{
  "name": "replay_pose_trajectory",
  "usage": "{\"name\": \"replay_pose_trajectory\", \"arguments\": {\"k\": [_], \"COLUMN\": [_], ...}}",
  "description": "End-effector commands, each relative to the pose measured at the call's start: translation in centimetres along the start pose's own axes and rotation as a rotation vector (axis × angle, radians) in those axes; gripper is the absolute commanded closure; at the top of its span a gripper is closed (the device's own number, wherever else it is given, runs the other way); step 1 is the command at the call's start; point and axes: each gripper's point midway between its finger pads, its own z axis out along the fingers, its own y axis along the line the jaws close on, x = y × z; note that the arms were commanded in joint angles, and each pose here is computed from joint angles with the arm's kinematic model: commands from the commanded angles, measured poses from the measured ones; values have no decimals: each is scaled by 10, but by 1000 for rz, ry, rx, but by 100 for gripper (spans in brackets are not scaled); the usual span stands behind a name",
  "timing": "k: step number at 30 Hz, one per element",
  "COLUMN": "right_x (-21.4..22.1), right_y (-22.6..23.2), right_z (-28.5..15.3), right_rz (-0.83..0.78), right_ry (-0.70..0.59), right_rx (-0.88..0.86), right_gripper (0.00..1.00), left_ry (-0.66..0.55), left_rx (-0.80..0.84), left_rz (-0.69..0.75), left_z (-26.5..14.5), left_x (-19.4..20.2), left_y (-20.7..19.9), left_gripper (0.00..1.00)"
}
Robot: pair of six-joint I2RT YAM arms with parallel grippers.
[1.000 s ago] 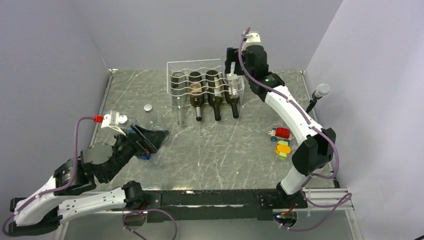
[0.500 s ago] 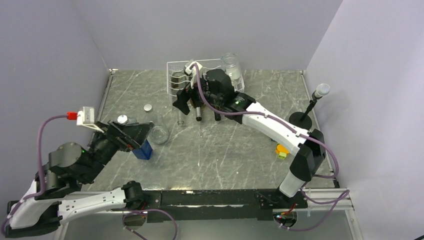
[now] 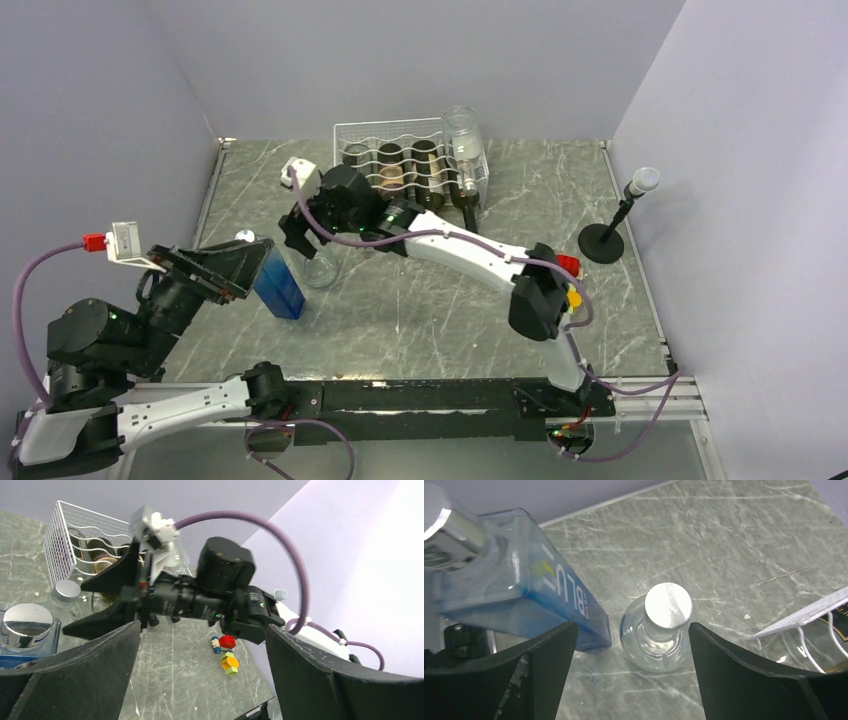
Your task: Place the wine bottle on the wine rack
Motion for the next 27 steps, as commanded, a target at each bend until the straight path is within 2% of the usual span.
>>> {"name": "replay_pose_trajectory", "arguments": {"k": [1,7,12,15,19,22,25,27], "right_x": [1,20,30,34,36,33,27,24], "right_y": [-12,-20,-28,-29,-29,-27,-25,-25], "right_z": [15,40,49,53,54,52,46,40], "right_rz": [-51,-45,-45,-46,-39,-36,-32,-23], "right_ry": [47,83,96,99,99,86,80,85], "right_rx": [115,155,190,196,193,183,181,185], "right_gripper": [15,29,33,38,56,74,99,100], "left_ry": [-32,-15,-5,-8,-7,-1,5,10], "left_rx": [-4,-30,-46,-49,-48,-52,-56,-58], "left_rz": [-18,-7,-12,-26,-33,-33,-32,-34], "left_z": [-4,-6,-6,-7,-6,-6,-6,-6], "left_x": [-8,-7,-2,-1,2,3,4,5], "left_y": [4,9,13,16,17,17,17,18], "left_gripper": [1,1,1,1,1,1,1,1]}}
